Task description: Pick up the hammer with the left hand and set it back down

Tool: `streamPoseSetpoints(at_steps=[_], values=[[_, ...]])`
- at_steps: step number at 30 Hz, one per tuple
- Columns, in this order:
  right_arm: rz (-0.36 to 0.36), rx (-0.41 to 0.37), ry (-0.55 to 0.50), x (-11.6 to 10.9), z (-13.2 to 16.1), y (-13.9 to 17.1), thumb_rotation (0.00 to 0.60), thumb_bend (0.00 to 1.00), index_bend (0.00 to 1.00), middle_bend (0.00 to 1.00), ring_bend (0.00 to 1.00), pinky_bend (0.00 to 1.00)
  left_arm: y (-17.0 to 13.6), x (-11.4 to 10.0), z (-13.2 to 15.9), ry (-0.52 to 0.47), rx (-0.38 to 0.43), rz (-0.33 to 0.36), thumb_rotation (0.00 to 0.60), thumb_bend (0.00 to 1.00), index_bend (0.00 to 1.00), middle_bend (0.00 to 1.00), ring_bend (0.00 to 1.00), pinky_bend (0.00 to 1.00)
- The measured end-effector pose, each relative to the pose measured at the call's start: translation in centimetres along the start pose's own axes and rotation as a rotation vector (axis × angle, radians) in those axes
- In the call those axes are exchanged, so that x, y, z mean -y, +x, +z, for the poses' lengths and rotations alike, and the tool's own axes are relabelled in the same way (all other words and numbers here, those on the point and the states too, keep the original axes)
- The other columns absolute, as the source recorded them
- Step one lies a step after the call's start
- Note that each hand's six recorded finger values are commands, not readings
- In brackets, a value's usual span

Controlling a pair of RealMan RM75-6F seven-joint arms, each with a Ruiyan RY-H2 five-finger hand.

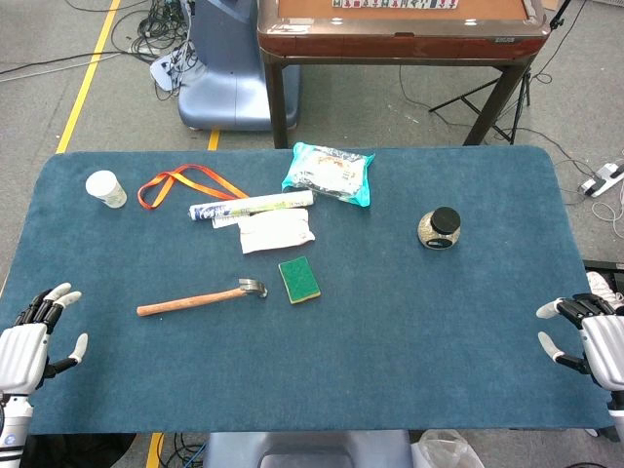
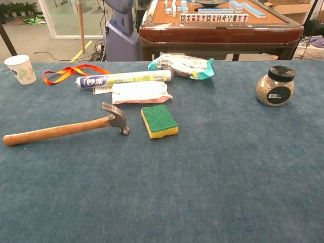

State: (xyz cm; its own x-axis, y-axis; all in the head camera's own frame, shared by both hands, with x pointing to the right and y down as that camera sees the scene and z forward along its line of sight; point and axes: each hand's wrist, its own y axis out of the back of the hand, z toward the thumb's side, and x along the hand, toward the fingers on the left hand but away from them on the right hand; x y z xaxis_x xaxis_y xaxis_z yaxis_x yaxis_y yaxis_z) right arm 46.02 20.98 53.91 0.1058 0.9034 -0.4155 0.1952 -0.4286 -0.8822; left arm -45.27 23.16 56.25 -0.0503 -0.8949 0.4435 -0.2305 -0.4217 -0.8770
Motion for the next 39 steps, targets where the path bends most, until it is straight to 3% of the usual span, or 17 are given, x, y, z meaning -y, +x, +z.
streamPoseSetpoints(at_steps=[18,32,39], values=[[-0.052,0.047,-0.008,-0.8,-0.8,0.1,0.6,0.32,0.46,0.45,0.39,0.26,1.2,0.7,1.2,0.018,0.041,-0.035,0.6,0.35,0.21,0.12,0.09,0.16],[-0.045,0.045,-0.009,-0.7,-0.8,0.0,0.6,0.32,0.46,0.45,0.39,0.26,5.3,4.1,4.7,0.045,0.106,-0.185,0.6,0.27,0.19,0.12,0.08,0.13],[-0.04,0.041,-0.013,-0.7,-0.8,0.0,0.6,0.32,0.46,0.45,0.39,0.26,6.8,6.2,6.8,0.058,0.131,-0.246,0.6,0.27,0.11,0.12,0.03,0.1]])
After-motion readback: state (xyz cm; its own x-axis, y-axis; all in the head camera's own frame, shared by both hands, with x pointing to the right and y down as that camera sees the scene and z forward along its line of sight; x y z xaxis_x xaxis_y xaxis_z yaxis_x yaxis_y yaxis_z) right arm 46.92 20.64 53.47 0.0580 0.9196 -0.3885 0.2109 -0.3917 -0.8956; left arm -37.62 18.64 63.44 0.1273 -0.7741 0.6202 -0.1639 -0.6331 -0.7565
